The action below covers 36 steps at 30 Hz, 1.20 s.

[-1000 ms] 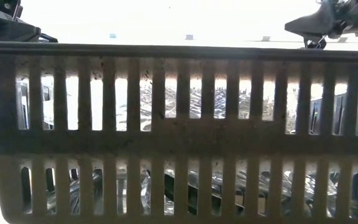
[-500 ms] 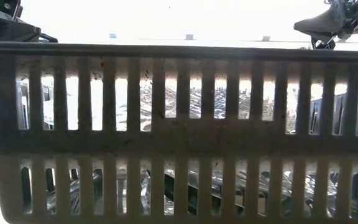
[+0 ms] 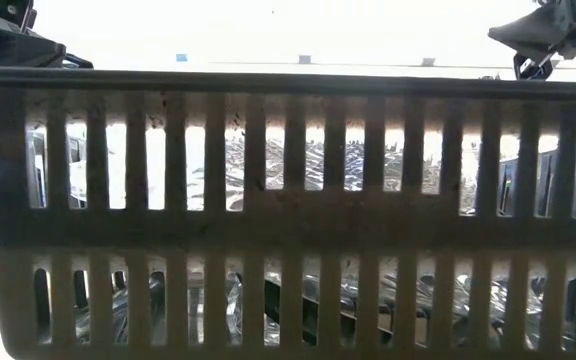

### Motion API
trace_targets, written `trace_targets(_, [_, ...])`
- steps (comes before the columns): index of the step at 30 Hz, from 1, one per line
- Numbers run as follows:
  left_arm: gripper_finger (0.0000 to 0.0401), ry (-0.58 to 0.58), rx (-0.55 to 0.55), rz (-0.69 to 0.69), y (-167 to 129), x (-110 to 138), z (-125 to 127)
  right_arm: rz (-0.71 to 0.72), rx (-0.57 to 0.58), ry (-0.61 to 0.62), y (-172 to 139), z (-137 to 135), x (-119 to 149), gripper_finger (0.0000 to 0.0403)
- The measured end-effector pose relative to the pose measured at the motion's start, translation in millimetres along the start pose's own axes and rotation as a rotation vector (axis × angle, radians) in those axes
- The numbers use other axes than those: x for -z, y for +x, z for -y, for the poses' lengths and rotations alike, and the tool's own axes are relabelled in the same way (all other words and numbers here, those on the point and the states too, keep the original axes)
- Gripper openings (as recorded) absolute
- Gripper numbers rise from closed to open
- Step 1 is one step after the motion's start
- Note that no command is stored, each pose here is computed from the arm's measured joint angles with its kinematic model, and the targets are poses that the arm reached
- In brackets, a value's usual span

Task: Pick & Place Travel size toiletries
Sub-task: Return to Home Position

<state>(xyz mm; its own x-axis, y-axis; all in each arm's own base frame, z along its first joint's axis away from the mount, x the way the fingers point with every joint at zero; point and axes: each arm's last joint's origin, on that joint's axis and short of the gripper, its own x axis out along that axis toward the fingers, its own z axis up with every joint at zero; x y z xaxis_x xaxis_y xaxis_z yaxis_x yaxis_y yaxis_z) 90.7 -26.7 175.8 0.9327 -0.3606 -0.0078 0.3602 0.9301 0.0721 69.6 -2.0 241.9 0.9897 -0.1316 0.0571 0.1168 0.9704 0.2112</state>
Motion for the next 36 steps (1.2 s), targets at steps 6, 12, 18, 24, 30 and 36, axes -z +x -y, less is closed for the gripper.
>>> trace_targets(6, [0.0024,0.0,0.0,0.0,0,0,0,-0.022,-0.041,0.032,-2,-1,2,0.0004])
trace_targets(12, [0.0024,0.0,0.0,0.0,0,0,0,-0.03,-0.052,0.022,-1,-1,4,0.0004])
trace_targets(18, [0.0024,0.0,-0.001,0.0,0,0,0,-0.081,-0.09,-0.027,9,2,30,0.0004])
trace_targets(24, [0.0024,0.0,0.0,0.0,0,0,0,-0.119,-0.126,-0.007,13,2,45,0.0004])
trace_targets(30, [0.0024,0.0,-0.001,0.0,0,0,0,-0.126,-0.214,-0.038,18,3,64,0.0004])
trace_targets(36, [0.0024,0.0,-0.001,0.0,0,0,0,-0.112,-0.183,-0.055,21,5,73,0.0004])
